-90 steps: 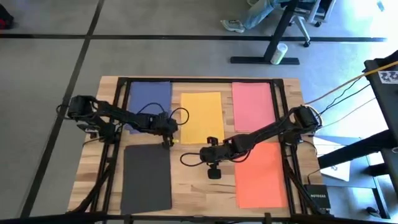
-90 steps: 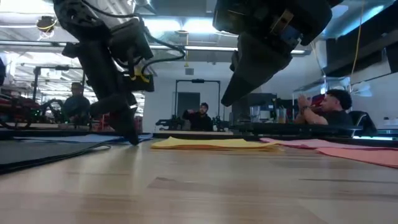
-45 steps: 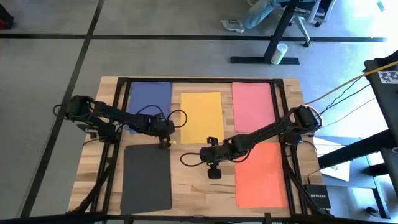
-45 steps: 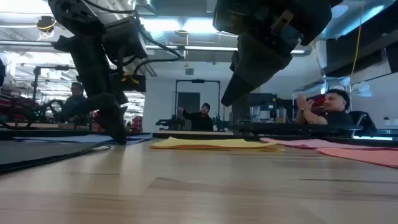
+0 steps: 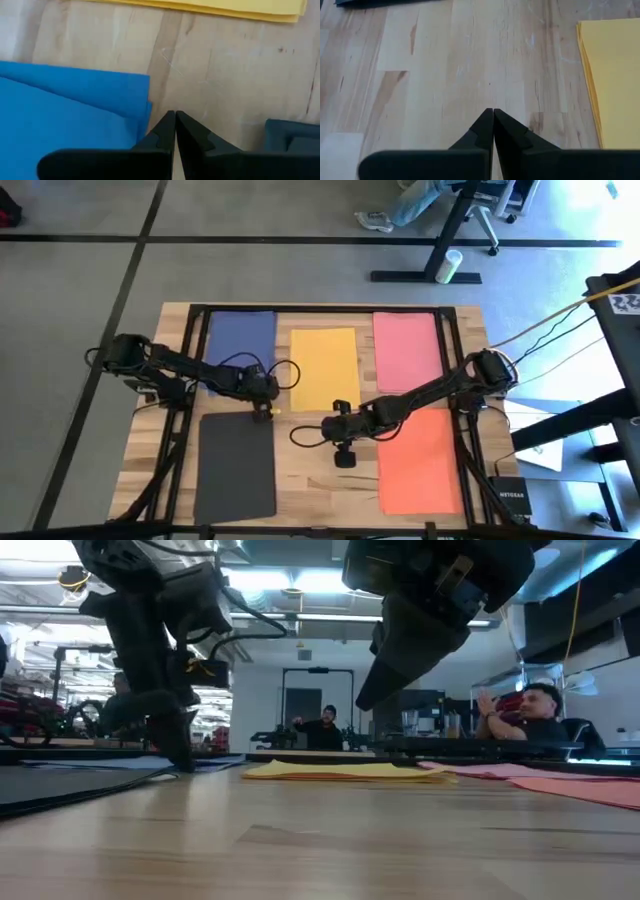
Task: Organize paper
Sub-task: Move the black papers to the bottom left of the table
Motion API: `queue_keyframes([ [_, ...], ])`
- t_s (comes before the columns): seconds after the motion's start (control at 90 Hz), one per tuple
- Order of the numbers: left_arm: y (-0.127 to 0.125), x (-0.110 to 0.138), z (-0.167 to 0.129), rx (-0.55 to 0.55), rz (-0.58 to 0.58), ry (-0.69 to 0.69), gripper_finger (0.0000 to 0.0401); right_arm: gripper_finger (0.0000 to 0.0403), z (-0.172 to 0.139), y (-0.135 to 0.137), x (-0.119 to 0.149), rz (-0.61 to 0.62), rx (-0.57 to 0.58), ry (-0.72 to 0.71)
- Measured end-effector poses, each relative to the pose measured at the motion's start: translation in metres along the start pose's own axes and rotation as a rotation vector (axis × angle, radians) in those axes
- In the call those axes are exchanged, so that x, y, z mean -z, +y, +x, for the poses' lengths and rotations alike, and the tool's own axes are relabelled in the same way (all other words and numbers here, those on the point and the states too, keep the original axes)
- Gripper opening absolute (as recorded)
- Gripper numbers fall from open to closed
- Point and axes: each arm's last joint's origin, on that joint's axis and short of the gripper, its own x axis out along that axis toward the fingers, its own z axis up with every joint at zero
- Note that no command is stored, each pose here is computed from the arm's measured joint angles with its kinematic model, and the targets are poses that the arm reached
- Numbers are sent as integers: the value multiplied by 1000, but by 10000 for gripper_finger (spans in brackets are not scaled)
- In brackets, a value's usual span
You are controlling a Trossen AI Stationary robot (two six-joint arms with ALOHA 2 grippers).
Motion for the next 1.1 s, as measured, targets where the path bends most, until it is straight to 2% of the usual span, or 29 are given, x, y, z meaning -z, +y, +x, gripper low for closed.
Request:
queue_keyframes([
  [0.144,-3,-23,-11,12,26,-88,0,0,0,0,0,0,0,0],
  [0.233,3,-37,-13,0,26,-173,0,0,0,0,0,0,1,-1],
  [0.356,15,-46,-7,-34,16,-206,0,0,0,0,0,0,4,-1],
  [0.511,30,-43,9,-68,4,-133,0,0,0,0,0,0,4,0],
  [0.678,32,-40,22,-57,28,-77,0,0,0,0,0,0,4,0],
  [1.1,28,-29,20,-67,31,49,0,0,0,0,0,0,5,4],
])
